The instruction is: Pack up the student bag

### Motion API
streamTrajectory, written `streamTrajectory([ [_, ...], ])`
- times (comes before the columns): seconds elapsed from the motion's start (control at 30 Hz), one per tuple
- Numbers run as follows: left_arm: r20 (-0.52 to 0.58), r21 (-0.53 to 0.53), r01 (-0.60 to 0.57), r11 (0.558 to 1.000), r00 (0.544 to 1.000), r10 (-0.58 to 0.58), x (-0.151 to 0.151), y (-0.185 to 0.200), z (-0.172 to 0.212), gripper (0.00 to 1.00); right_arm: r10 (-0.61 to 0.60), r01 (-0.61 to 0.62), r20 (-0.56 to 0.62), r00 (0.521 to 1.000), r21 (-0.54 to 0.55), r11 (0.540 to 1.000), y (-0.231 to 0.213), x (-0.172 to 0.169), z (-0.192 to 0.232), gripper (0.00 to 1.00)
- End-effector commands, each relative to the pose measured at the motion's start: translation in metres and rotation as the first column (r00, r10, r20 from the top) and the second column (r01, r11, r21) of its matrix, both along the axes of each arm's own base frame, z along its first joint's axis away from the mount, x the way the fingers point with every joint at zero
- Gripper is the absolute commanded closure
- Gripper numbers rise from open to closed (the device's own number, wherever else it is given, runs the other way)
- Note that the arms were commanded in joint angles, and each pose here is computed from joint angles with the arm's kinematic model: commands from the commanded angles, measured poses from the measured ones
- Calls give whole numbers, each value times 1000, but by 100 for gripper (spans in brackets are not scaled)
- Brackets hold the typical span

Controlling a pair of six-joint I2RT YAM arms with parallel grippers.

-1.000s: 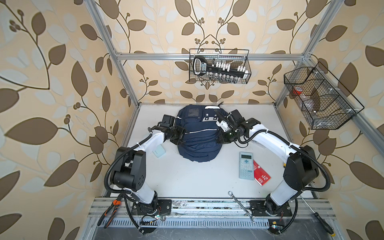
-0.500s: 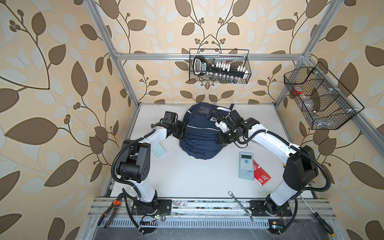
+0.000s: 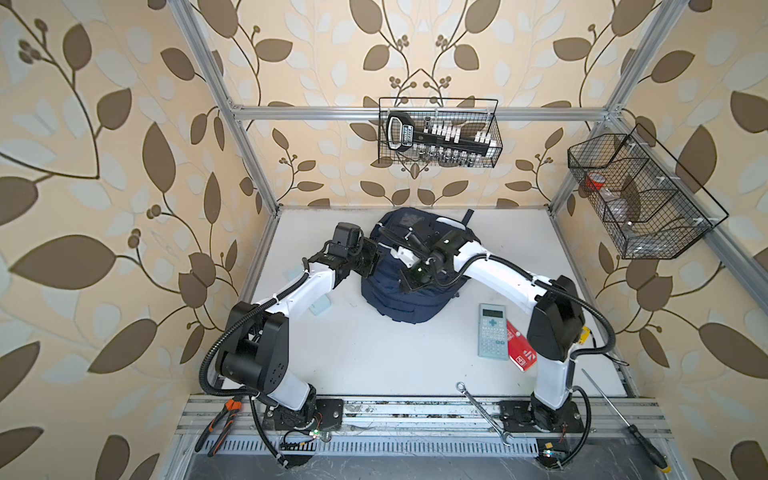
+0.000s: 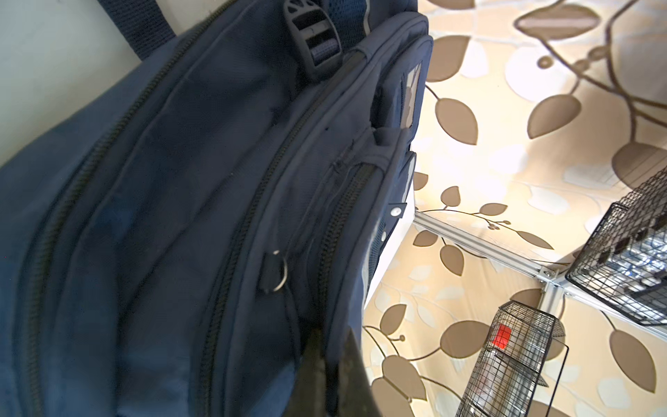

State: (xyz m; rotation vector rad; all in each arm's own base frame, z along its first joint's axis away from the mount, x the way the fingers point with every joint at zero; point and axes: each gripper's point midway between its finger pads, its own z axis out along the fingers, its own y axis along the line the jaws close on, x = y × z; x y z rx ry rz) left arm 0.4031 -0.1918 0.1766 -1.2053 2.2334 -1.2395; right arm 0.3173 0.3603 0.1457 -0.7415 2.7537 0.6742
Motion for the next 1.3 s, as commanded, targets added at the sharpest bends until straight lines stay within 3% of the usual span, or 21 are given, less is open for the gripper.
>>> streamTrajectory([
  [0.0, 137, -98, 63, 993, 989, -49, -8, -25, 51, 100, 13, -8, -59, 998, 86, 996, 45, -1, -3, 100],
  [0.17, 125, -110, 47, 993, 992, -33, -26, -19, 49, 100, -113, 120, -55, 992, 156, 980, 54, 36, -4, 100],
  [0.33, 92, -103, 29, 994, 996, -19, -45, -14, 33, 100, -260, 262, -35, 965, 167, 950, 20, 71, -7, 100],
  [0.53, 80, -54, 35, 998, 996, -31, -52, -8, 26, 100, -191, 192, -22, 981, 157, 969, 12, 42, -6, 98],
  [0.63, 88, -23, 64, 998, 994, -62, -46, -7, 25, 100, -169, 165, 21, 985, 120, 979, 0, 12, 1, 71],
  [0.67, 91, -15, 76, 997, 993, -75, -44, -7, 27, 100, -177, 171, 40, 983, 108, 979, -8, 5, 5, 53],
  [0.7, 100, -9, 93, 996, 991, -92, -40, -8, 30, 100, -190, 184, 68, 979, 95, 978, -19, -1, 11, 44],
  [0.87, 172, 72, 179, 981, 967, -189, -31, -14, 50, 100, -290, 282, 178, 940, 70, 957, -76, -27, 40, 34],
  [0.9, 184, 117, 194, 974, 960, -213, -32, -12, 56, 96, -311, 304, 195, 930, 66, 950, -86, -32, 43, 33],
  [0.97, 192, 238, 186, 953, 953, -233, -37, 3, 65, 66, -349, 345, 223, 910, 60, 937, -105, -39, 47, 32],
  [1.03, 178, 381, 141, 914, 958, -223, -50, 30, 73, 44, -380, 377, 245, 892, 59, 924, -120, -47, 47, 32],
  [1.17, 145, 604, 24, 797, 980, -139, -76, 95, 81, 24, -421, 411, 242, 874, 93, 907, -132, -57, 50, 30],
  [1.27, 40, 637, 16, 771, 998, -54, -102, 138, 60, 20, -445, 434, 286, 849, 106, 895, -139, -58, 55, 23],
])
